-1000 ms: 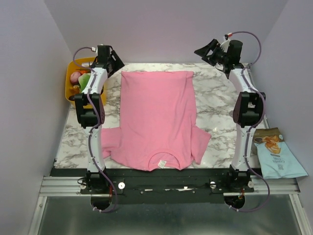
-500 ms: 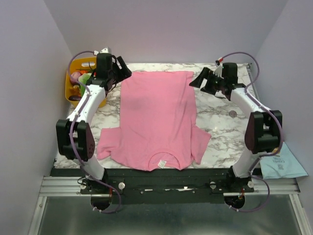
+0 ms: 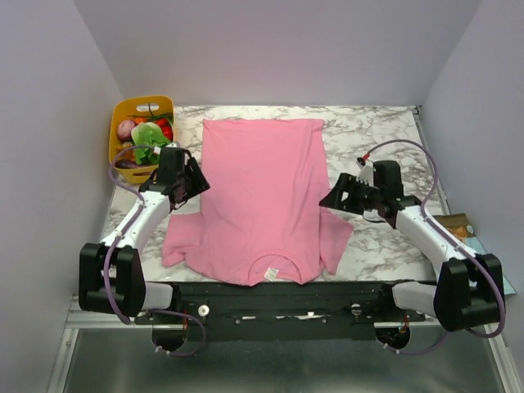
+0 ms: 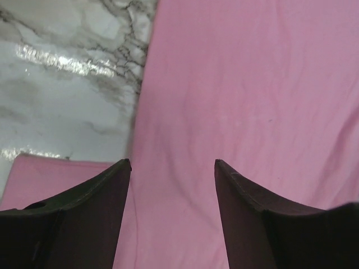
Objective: Pin the brooch onto the clothing
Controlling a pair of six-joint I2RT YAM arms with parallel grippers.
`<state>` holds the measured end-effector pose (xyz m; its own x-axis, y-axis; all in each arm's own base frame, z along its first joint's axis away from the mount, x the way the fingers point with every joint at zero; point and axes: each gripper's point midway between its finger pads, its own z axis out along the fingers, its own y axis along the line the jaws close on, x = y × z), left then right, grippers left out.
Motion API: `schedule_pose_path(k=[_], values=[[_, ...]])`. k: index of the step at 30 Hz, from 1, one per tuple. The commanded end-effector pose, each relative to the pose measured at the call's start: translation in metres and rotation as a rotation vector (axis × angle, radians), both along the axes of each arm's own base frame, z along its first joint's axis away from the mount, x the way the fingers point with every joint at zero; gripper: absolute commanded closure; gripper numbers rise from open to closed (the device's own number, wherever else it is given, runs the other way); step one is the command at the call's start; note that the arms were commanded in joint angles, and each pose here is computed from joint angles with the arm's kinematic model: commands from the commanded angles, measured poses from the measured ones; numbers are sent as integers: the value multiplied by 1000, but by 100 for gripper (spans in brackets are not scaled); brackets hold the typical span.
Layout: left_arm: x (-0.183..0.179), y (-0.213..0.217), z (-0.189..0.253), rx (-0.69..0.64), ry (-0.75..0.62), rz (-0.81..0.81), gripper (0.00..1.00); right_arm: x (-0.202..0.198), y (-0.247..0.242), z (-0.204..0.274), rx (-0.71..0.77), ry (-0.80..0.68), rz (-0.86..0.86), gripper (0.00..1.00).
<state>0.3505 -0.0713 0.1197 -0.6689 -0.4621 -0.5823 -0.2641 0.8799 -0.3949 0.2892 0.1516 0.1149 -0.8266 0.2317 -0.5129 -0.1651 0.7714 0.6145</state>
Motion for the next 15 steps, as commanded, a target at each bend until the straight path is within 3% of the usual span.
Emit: schedule_pose_path(k=[1,4,7,8,11,15], values=[[-21,10,-24,25,53,47,36,-29,-3,-24,-14,65,17,43],[-32,10,-46,21,108,51,50,-44,-8,-47,-51,135,9,73],[-39,9,-63,16,147,47,66,-51,-13,-67,-129,207,-7,89],[-41,9,-67,20,158,47,76,-56,-16,-78,-174,251,-5,92],[-43,14,-74,46,183,53,87,-59,-18,-87,-247,285,5,99],[-45,20,-78,76,203,67,94,-58,-23,-98,-337,331,7,99]])
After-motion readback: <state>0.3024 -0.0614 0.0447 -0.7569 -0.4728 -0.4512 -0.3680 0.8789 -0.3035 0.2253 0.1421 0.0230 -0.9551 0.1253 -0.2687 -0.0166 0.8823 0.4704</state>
